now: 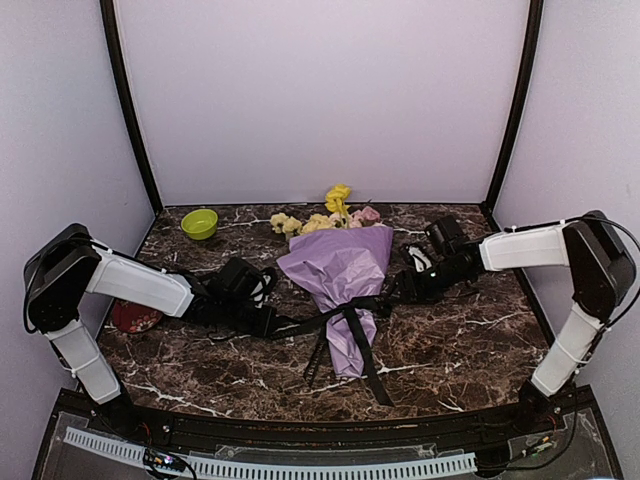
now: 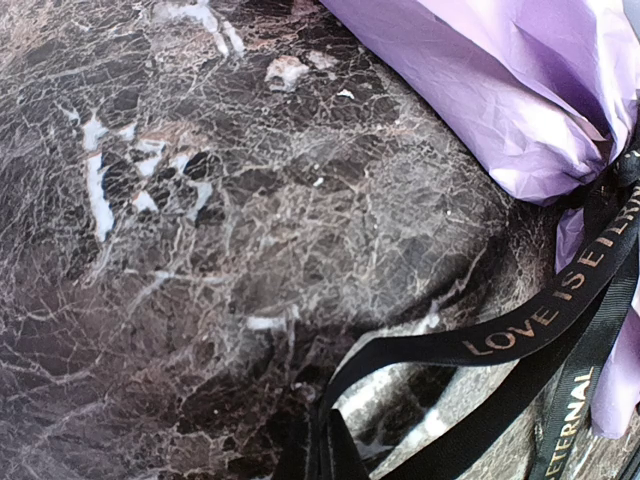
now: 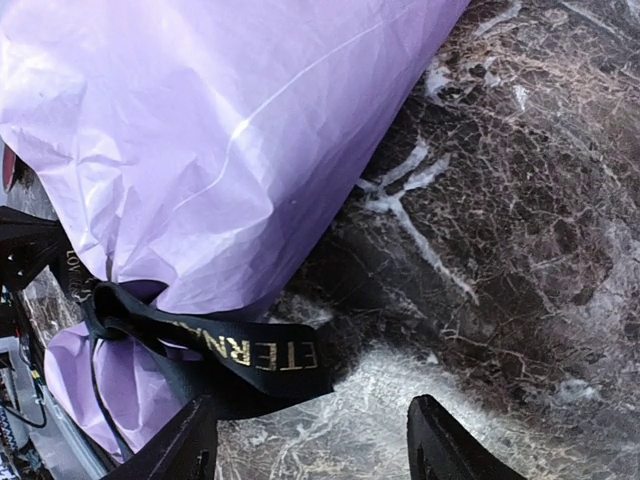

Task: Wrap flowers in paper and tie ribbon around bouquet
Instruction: Adjust the ribbon on the folded bouquet.

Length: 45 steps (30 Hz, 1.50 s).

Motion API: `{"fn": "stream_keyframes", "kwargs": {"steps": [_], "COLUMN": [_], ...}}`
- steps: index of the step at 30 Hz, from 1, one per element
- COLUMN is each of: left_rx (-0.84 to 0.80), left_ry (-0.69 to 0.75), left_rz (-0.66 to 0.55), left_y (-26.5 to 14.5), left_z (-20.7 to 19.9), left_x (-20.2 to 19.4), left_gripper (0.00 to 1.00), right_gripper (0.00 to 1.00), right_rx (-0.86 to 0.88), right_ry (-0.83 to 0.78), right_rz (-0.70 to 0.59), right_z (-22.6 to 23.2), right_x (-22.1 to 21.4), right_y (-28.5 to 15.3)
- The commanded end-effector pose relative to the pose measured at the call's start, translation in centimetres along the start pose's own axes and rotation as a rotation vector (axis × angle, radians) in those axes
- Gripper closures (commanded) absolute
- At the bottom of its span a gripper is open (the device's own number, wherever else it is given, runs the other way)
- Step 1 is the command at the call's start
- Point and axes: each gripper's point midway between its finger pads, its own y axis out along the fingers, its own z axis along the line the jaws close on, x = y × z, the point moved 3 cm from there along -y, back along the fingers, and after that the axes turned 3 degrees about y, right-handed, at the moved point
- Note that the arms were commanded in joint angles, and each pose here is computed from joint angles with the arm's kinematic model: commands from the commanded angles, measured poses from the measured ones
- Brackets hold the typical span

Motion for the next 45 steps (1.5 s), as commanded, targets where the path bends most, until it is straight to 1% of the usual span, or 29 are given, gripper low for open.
{"fn": "stream_keyframes", "kwargs": {"steps": [1,3,6,12,20,26,28,30,33,42,45], "left_rx": [0.093,0.092,0.095,0.099,0.105,0.105,0.102,0.1,0.102,0.109,0.109], "left_ry": [0.011,0.013,0.017,0.017,0.018,0.021,0.023,0.025,0.026,0.029,0.027], "left_rz": [0.187,0.188,0.195,0.193,0.196,0.197,0.195,0.197,0.201,0.199,0.198], "left_y": [0.8,0.8,0.9,0.8,0.6,0.7,0.8,0.8,0.9,0.6,0.7], "left_z": [2.3,2.3,2.3,2.3,2.4,2.5,2.4,2.4,2.4,2.5,2.6], "left_x": [-4.9,-4.9,-5.0,-4.9,-5.0,-5.0,-5.0,-5.0,-5.0,-5.0,-5.1], "left_gripper": [1.0,1.0,1.0,1.0,1.0,1.0,1.0,1.0,1.0,1.0,1.0], "right_gripper": [0.34,0.34,0.33,0.33,0.33,0.33,0.33,0.33,0.32,0.28,0.26], "right_rx": [-0.041,-0.097,-0.133,-0.134,-0.175,-0.158,-0.158,-0.15,-0.155,-0.184,-0.216], "right_ry": [-0.086,-0.116,-0.162,-0.218,-0.265,-0.32,-0.323,-0.327,-0.325,-0.349,-0.354], "right_rz": [-0.01,-0.015,-0.02,0.002,0.008,-0.006,-0.005,-0.029,-0.039,-0.039,-0.06], "right_z": [-0.3,-0.9,-0.7,-0.1,-0.4,0.8,0.8,1.4,1.2,0.9,0.3], "right_x": [-0.1,-0.7,-1.4,-2.8,-2.9,-3.6,-4.1,-4.1,-4.4,-3.2,-2.8], "right_y": [0.6,0.6,0.6,1.5,2.9,1.8,1.4,0.4,0.3,3.3,3.8]}}
